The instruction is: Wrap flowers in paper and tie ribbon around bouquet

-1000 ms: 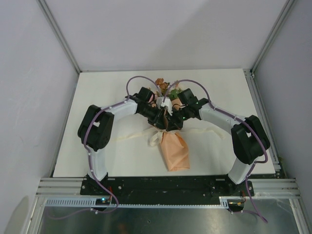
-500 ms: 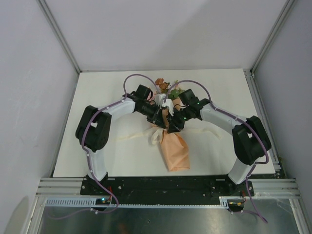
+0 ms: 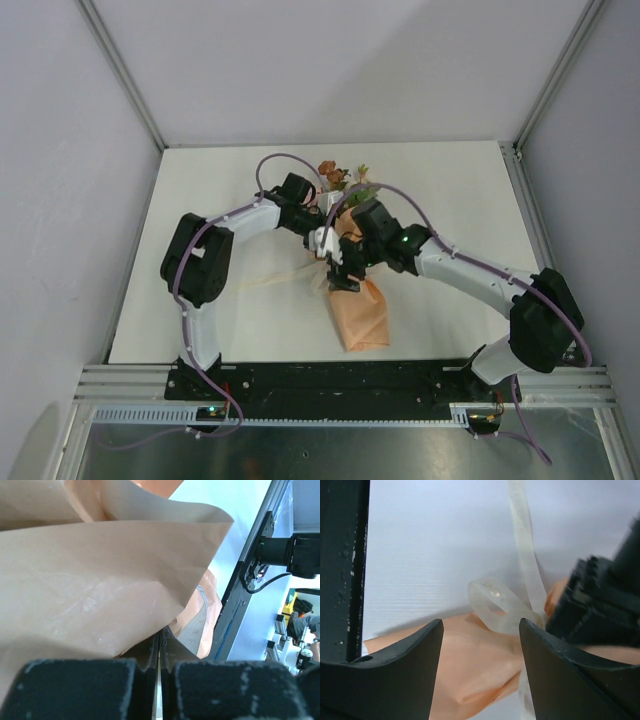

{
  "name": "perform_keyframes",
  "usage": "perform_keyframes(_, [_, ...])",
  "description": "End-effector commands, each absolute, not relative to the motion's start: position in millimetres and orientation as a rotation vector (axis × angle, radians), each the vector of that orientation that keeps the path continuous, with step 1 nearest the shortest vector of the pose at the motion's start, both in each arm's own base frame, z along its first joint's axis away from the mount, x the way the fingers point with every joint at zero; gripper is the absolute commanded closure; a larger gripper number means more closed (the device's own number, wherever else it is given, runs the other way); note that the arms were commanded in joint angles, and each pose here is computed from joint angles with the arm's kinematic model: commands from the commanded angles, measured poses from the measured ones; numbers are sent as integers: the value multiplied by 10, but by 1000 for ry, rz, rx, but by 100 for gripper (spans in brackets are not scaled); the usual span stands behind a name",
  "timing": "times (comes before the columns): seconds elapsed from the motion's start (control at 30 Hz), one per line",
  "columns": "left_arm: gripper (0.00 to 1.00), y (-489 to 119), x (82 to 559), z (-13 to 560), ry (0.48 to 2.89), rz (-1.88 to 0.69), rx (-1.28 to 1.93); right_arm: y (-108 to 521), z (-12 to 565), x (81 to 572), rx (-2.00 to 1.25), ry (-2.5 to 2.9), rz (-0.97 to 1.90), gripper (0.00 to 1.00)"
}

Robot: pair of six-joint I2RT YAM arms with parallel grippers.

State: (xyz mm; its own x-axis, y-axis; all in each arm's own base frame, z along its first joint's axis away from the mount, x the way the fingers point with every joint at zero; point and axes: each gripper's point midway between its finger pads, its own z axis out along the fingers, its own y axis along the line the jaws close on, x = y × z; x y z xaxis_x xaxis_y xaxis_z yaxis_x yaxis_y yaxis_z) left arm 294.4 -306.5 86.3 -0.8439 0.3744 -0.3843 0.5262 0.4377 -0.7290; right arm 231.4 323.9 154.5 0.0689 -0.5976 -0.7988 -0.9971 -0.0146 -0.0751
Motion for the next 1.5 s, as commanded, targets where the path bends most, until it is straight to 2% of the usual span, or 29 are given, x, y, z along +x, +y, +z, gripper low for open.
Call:
perform_keyframes(0.0, [100,-3122,3045,955,2514,-1401,750,3464,1539,2321,-1807,1351,609,30])
perform_keyframes(0.17, [100,-3126,3077,903,2547,-1385,713,3677,1352,2309,-1936,1156,509,22])
perform_keyframes(0.37, [100,-3097,3113,826,2578,-1341,685,3805,1159,2316,-2054,979,434,16])
perform_keyframes(0.83, [100,-3022,3019,700,2610,-1287,753,3628,684,2253,-2354,772,435,18])
perform_keyframes(1.07, [100,-3042,2962,704,2619,-1343,757,3672,465,2373,-2436,773,337,18])
perform_keyframes(1.3, [100,-3053,2948,736,2609,-1367,772,3658,268,2431,-2535,806,281,30])
perform_keyframes(1.47, [100,-3030,2949,710,2614,-1349,793,3630,120,2460,-2606,869,276,45])
